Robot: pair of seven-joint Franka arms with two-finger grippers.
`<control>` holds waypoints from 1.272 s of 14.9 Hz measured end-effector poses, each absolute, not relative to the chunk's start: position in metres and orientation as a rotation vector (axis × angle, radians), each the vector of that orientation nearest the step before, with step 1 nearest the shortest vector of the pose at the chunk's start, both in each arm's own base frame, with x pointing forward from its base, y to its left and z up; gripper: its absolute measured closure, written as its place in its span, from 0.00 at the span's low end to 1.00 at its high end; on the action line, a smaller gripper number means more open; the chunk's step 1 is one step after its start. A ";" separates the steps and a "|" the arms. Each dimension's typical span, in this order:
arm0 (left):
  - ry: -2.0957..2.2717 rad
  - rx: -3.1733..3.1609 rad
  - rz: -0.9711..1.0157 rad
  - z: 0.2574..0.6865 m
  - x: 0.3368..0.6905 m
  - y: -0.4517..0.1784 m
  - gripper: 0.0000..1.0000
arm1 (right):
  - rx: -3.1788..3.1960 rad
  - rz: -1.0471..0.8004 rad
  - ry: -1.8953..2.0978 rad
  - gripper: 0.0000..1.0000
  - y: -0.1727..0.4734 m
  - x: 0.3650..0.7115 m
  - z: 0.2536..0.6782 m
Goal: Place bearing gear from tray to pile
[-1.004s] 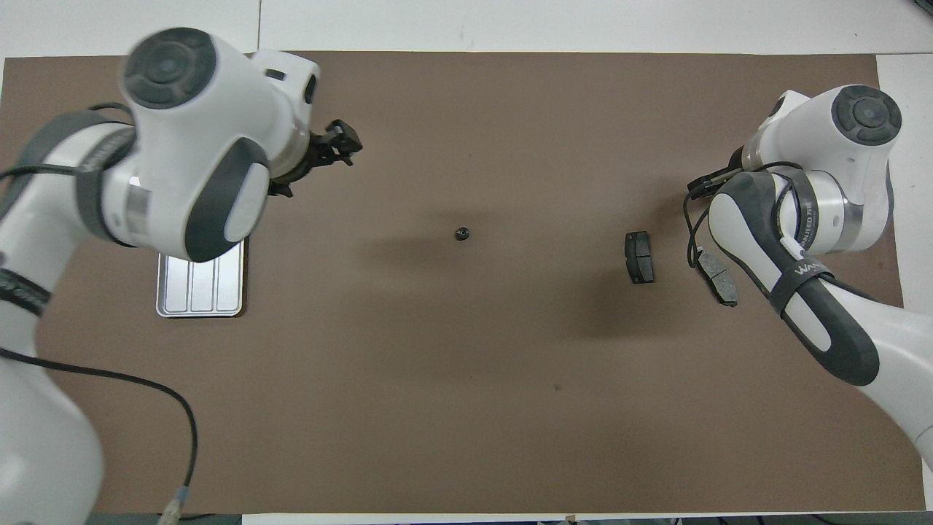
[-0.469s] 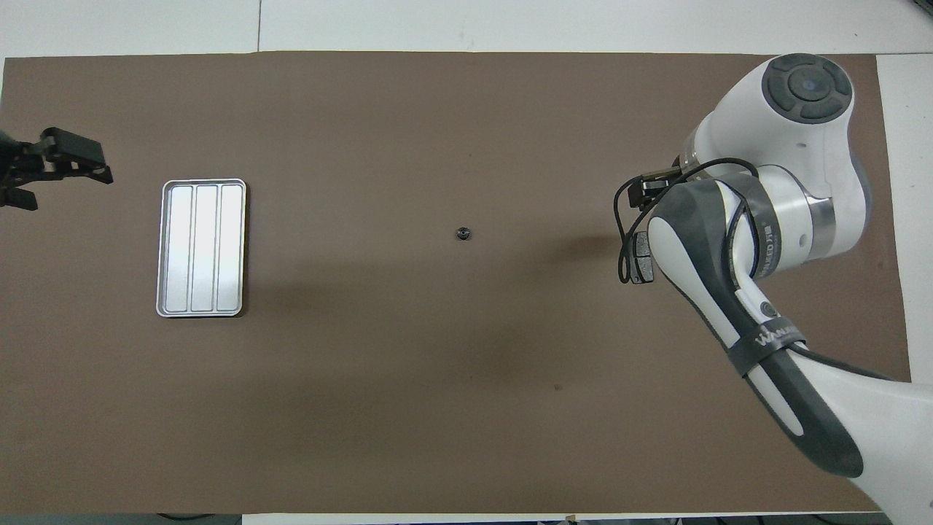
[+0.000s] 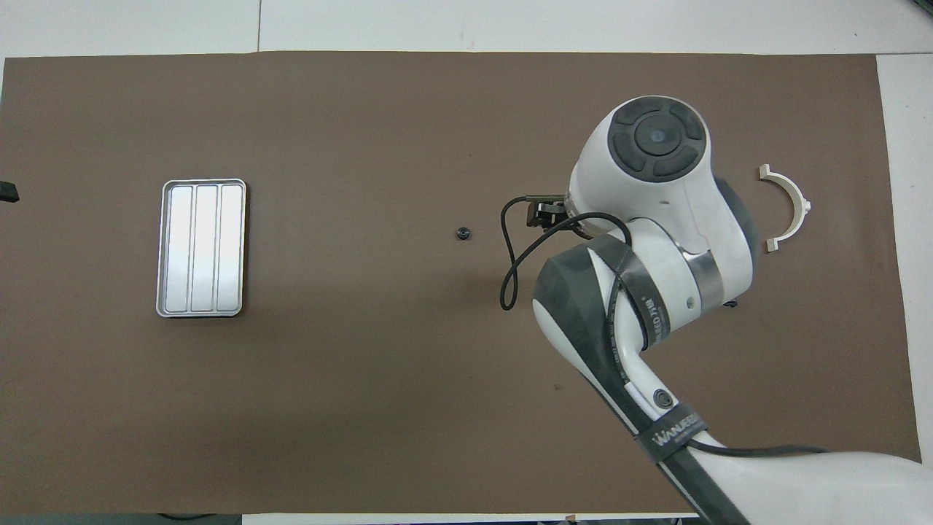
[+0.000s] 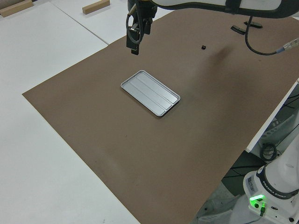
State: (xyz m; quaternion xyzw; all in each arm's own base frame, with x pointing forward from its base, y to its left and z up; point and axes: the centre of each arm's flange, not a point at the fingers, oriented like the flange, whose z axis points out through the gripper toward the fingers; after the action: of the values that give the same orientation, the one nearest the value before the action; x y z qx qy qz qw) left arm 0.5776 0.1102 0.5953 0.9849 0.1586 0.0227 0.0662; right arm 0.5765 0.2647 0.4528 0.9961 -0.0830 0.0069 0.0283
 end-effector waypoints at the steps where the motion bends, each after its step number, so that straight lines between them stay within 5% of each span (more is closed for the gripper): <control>1: 0.474 2.960 0.069 0.596 0.578 0.108 0.00 | 3.081 0.042 -0.289 0.00 0.278 0.572 0.454; 11: 0.438 2.959 0.054 0.607 0.560 0.090 0.00 | 3.118 0.109 -0.532 0.00 0.376 0.565 0.389; 19: 0.205 3.055 -0.032 0.598 0.559 -0.001 0.00 | 3.047 0.051 -0.554 0.00 0.391 0.590 0.306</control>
State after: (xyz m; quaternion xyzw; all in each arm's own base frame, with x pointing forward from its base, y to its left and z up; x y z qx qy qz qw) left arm 0.5592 -0.0006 0.5981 0.9969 0.0668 -0.0103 0.0399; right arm 0.5900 0.3911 0.3057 0.9835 -0.1789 0.0164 0.0218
